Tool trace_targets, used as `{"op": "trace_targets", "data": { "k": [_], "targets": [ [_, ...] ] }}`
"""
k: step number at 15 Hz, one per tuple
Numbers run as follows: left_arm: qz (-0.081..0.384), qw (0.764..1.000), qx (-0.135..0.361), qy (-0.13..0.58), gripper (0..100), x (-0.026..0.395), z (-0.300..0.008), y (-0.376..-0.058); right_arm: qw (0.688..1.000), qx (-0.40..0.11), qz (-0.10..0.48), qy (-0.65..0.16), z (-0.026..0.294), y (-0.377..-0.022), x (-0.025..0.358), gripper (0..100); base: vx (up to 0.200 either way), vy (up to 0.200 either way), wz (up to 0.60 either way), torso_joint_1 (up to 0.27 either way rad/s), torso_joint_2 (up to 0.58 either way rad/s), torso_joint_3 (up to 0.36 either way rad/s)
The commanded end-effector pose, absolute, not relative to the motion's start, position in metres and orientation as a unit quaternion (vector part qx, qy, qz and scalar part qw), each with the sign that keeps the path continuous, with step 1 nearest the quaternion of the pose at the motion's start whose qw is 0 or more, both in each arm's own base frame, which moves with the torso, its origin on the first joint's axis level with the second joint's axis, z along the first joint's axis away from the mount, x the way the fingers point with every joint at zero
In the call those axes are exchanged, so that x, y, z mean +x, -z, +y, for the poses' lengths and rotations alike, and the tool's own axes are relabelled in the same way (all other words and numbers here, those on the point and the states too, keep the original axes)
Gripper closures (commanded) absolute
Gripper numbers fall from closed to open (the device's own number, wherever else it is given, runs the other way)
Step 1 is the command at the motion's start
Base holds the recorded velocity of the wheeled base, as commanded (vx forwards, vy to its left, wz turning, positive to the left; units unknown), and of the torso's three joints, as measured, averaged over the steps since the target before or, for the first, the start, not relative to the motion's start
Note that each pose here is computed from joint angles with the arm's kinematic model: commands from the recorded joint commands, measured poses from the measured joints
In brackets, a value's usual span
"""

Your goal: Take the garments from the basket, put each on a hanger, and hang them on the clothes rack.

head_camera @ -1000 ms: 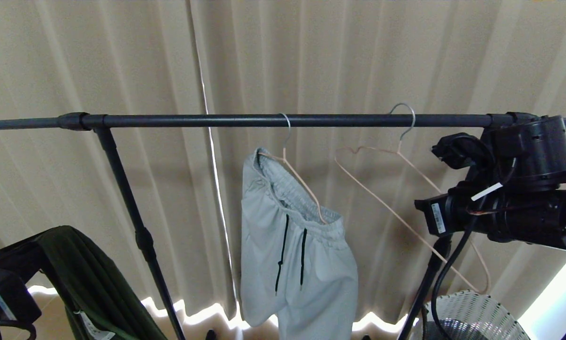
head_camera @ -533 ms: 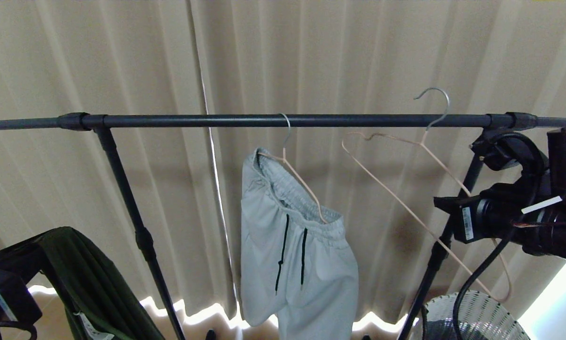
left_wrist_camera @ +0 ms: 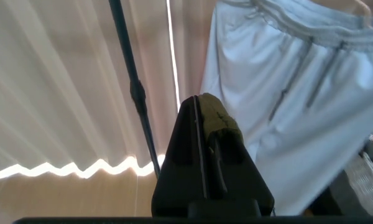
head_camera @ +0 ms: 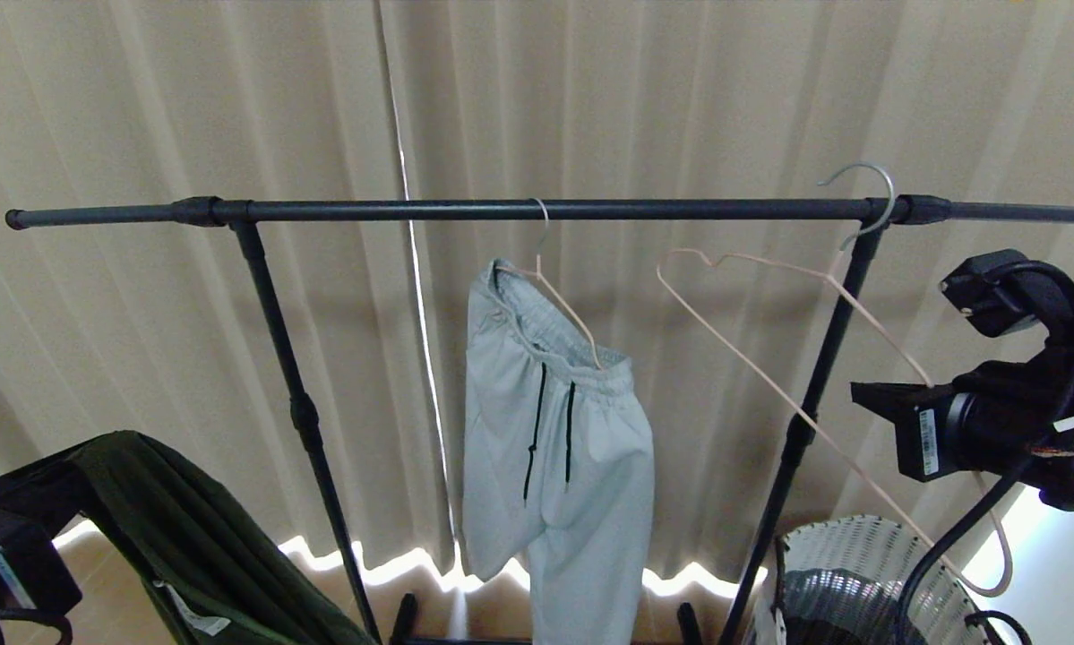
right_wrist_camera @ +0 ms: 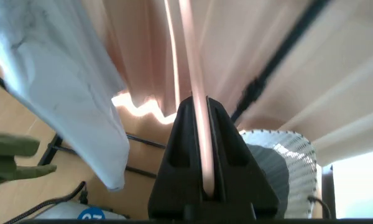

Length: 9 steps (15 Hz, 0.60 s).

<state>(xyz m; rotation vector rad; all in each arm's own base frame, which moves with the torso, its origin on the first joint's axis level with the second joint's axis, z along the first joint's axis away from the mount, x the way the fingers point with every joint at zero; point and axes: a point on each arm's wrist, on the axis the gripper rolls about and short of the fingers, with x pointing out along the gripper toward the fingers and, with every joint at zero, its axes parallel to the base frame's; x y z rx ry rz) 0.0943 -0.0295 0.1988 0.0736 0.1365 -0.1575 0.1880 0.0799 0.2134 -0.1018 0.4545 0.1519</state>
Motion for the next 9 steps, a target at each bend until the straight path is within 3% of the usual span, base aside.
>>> {"op": "trace_targets", "data": {
  "k": [1,4,9],
  "targets": [
    [0.064,0.994,0.036,0.078,100,0.093,-0.029,-0.2,0.971,-0.049,0.22,-0.075,0.078,-0.215,0.184,100,-0.2,0.0,0.0,0.002,0.0,0.002],
    [0.064,0.994,0.039,0.079,100,0.092,-0.029,-0.199,0.971,-0.049,0.22,-0.075,0.077,-0.214,0.181,100,-0.2,0.0,0.0,0.002,0.0,0.005],
    [0.064,0.993,0.051,0.08,100,0.09,-0.028,-0.196,0.973,-0.051,0.208,-0.083,0.073,-0.217,0.169,100,0.0,0.0,0.0,0.0,0.0,0.0]
  ]
}}
